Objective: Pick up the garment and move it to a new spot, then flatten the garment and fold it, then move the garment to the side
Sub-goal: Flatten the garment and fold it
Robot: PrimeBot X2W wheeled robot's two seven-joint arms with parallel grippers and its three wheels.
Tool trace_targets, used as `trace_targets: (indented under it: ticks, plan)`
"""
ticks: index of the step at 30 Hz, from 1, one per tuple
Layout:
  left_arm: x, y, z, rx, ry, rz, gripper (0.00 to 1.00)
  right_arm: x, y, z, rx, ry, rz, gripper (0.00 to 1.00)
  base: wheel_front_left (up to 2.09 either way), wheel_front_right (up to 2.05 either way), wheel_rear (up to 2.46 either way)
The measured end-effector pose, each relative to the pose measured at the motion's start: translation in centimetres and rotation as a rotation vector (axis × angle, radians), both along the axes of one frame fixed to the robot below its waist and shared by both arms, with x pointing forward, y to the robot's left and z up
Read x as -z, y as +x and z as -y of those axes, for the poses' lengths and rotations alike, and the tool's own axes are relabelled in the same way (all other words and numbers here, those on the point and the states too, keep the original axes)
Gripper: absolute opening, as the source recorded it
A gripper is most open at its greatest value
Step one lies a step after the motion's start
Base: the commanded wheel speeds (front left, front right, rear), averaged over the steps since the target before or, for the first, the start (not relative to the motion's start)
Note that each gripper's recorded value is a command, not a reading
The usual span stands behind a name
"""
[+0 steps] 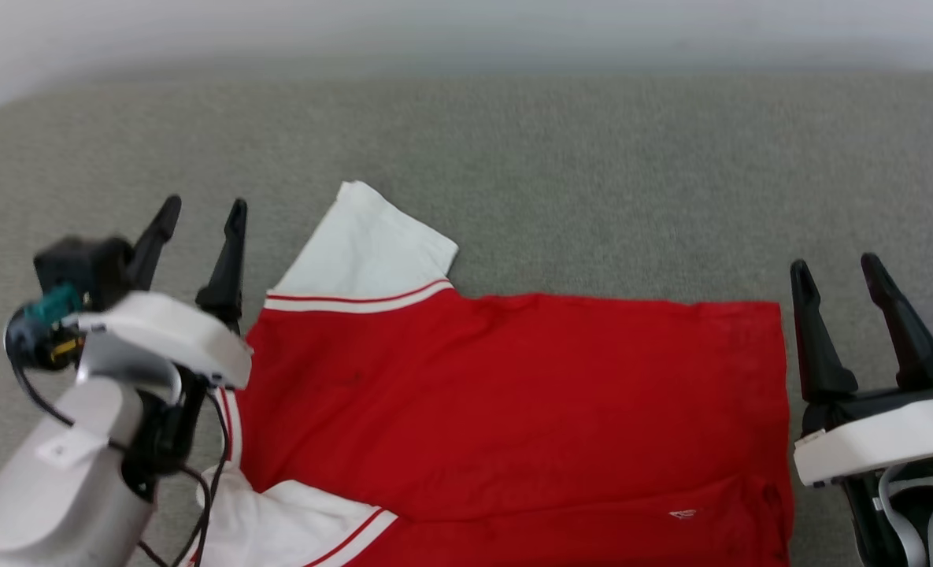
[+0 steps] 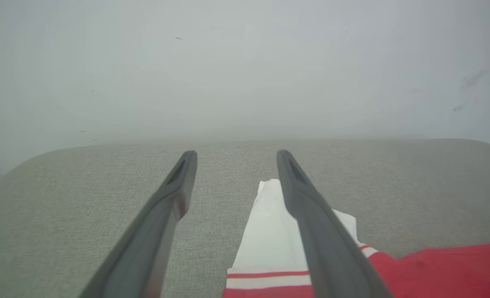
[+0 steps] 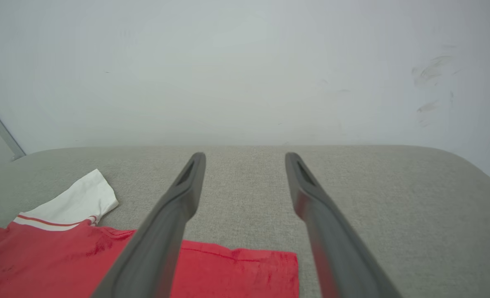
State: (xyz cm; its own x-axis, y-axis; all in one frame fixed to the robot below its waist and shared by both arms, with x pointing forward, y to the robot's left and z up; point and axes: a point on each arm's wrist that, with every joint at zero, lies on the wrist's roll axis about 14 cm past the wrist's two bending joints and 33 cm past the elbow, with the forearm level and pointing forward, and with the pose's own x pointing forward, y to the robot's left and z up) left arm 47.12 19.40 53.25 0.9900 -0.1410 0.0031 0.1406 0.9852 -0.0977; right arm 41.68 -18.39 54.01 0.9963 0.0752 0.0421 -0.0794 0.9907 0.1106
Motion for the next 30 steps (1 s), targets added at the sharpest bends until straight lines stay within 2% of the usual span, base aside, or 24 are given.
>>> trace_targets:
  ticks: [7, 11, 16, 18, 19, 27, 28, 29, 30]
  plan:
    - [5.1, 5.5, 2.2, 0.138, 0.007, -0.229, 1.00, 2.1, 2.1, 0.4, 0.017, -0.008, -0.041, 1.00, 0.00, 0.00, 0.00]
    - [8.6, 8.1, 3.9, 0.240, -0.009, -0.450, 1.00, 4.5, 1.9, 1.9, 0.061, -0.004, -0.105, 1.00, 0.00, 0.00, 0.00]
    - [11.4, 9.4, 4.6, 0.314, 0.038, -0.670, 1.00, 5.9, 1.6, 3.1, 0.097, 0.015, -0.134, 1.00, 0.00, 0.00, 0.00]
    - [11.9, 9.6, 4.8, 0.323, 0.049, -0.706, 1.00, 6.3, 1.5, 3.3, 0.103, 0.023, -0.146, 1.00, 0.00, 0.00, 0.00]
    - [13.1, 9.6, 5.3, 0.348, 0.056, -0.785, 1.00, 6.9, 1.2, 3.8, 0.121, 0.033, -0.159, 1.00, 0.00, 0.00, 0.00]
    - [16.9, 9.3, 5.7, 0.368, 0.103, -1.027, 1.00, 9.2, 0.4, 5.1, 0.166, 0.057, -0.220, 1.00, 0.00, 0.00, 0.00]
    - [17.2, 9.2, 5.8, 0.367, 0.101, -1.058, 0.96, 9.4, 0.3, 5.3, 0.172, 0.063, -0.225, 1.00, 0.00, 0.00, 0.00]
    - [17.3, 9.1, 5.9, 0.371, 0.101, -1.082, 0.50, 9.5, 0.1, 5.5, 0.179, 0.066, -0.230, 1.00, 0.00, 0.00, 0.00]
    - [17.4, 9.0, 6.0, 0.374, 0.100, -1.097, 0.23, 9.7, 0.0, 5.7, 0.187, 0.071, -0.237, 1.00, 0.00, 0.00, 0.00]
